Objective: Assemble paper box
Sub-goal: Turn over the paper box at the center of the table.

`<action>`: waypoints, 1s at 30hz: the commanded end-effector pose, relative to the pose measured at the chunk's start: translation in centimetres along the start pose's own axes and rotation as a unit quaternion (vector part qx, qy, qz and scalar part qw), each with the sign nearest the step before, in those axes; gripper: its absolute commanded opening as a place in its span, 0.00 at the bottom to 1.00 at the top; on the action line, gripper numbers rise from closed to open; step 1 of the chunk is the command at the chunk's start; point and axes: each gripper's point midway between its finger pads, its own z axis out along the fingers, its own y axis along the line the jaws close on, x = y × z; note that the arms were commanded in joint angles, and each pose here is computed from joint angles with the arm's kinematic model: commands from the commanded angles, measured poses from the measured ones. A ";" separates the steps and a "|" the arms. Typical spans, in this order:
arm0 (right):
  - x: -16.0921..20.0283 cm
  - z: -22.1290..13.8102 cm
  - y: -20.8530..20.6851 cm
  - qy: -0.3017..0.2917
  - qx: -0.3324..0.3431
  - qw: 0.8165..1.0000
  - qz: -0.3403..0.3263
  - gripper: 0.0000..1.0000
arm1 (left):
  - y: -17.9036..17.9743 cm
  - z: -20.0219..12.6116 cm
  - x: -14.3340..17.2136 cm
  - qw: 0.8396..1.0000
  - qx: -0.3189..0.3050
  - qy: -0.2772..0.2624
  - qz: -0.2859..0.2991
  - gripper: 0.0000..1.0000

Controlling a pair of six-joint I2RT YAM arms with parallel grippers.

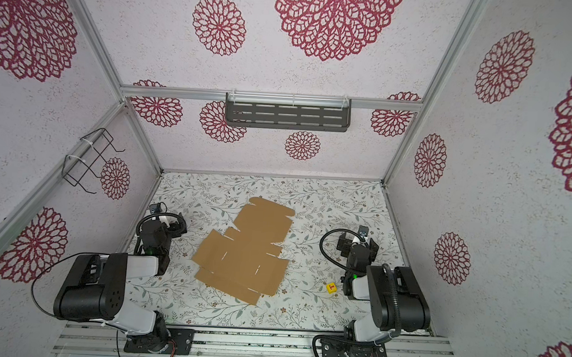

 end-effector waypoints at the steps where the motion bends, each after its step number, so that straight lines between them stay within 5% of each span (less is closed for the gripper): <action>1: -1.9 0.4 0.0 -0.031 0.000 0.999 0.008 0.99 | -0.2 0.1 -0.6 1.000 -0.001 -0.011 -0.001 0.97; 5: -2.5 0.1 0.8 -0.033 -0.023 0.999 -0.002 0.99 | -0.5 0.3 -2.7 1.000 -0.003 0.010 0.008 0.97; 11: -7.2 -0.6 2.4 -0.016 -0.034 0.999 0.004 0.99 | -3.2 1.9 -7.0 0.982 0.051 0.173 0.058 0.97; 17: -9.8 -0.9 6.3 0.040 -0.117 0.988 0.093 0.98 | -6.3 -2.7 -12.8 0.973 0.055 0.177 0.140 0.97; 20: -8.9 -1.5 9.0 0.075 -0.152 0.978 0.121 0.95 | -7.6 -5.6 -12.0 0.963 0.075 0.217 0.140 0.97; 30: -3.1 -3.1 18.9 0.199 -0.262 0.935 0.136 0.91 | -8.7 -10.3 -1.7 0.910 0.234 0.318 0.124 0.97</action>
